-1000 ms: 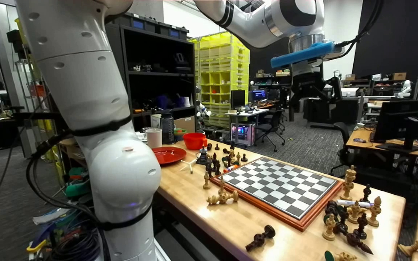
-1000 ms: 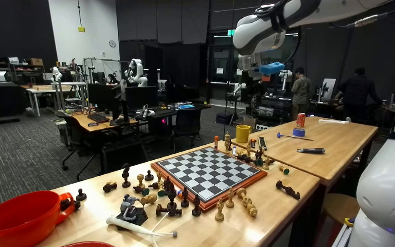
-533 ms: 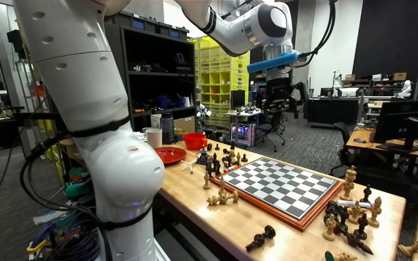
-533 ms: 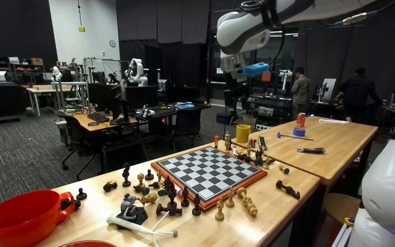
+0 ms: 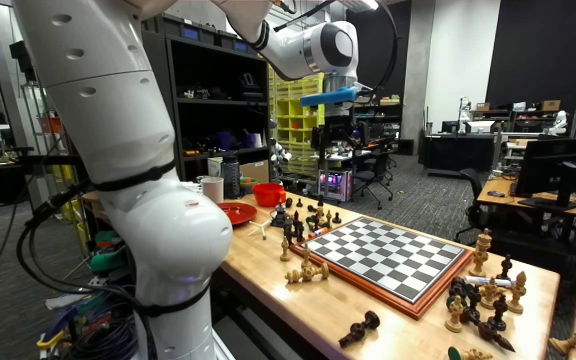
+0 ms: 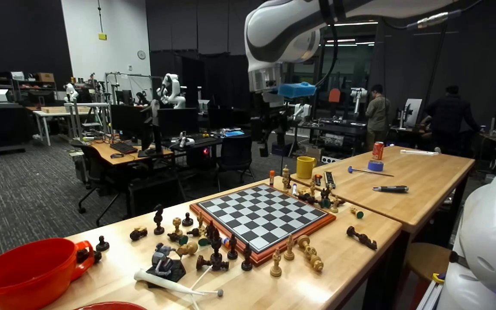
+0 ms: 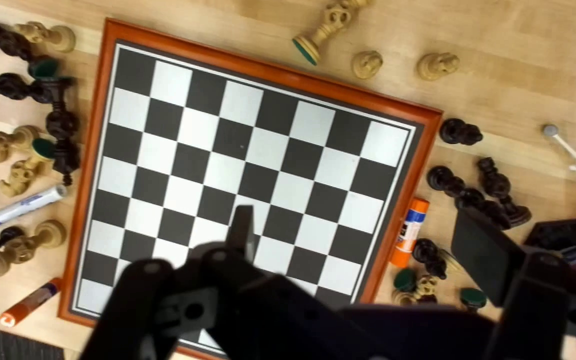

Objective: Lift the king and put it on 7d

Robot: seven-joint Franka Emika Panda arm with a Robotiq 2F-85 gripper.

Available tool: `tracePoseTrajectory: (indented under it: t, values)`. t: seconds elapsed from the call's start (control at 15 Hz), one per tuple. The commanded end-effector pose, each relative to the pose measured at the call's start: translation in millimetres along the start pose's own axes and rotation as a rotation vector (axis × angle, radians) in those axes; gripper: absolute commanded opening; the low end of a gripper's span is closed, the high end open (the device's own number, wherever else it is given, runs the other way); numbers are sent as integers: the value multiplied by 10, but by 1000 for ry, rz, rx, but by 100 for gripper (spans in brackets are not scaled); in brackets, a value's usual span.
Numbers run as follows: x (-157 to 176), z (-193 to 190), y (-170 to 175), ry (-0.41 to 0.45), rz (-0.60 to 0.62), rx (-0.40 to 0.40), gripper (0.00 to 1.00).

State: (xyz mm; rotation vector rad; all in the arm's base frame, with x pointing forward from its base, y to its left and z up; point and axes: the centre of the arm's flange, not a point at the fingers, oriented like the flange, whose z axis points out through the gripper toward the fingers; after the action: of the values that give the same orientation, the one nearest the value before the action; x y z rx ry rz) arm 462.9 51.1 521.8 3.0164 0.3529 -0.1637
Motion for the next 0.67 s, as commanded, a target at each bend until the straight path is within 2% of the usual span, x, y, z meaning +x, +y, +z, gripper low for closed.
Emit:
tracePoseTrajectory:
  t: [0.0, 0.27, 0.33, 0.6]
  values:
    - [25, 44, -448, 15, -15, 28, 100]
    - [94, 132, -812, 25, -56, 48, 100]
    - [95, 99, -705, 8, -55, 32, 100]
    - [120, 142, -792, 11, -67, 34, 100]
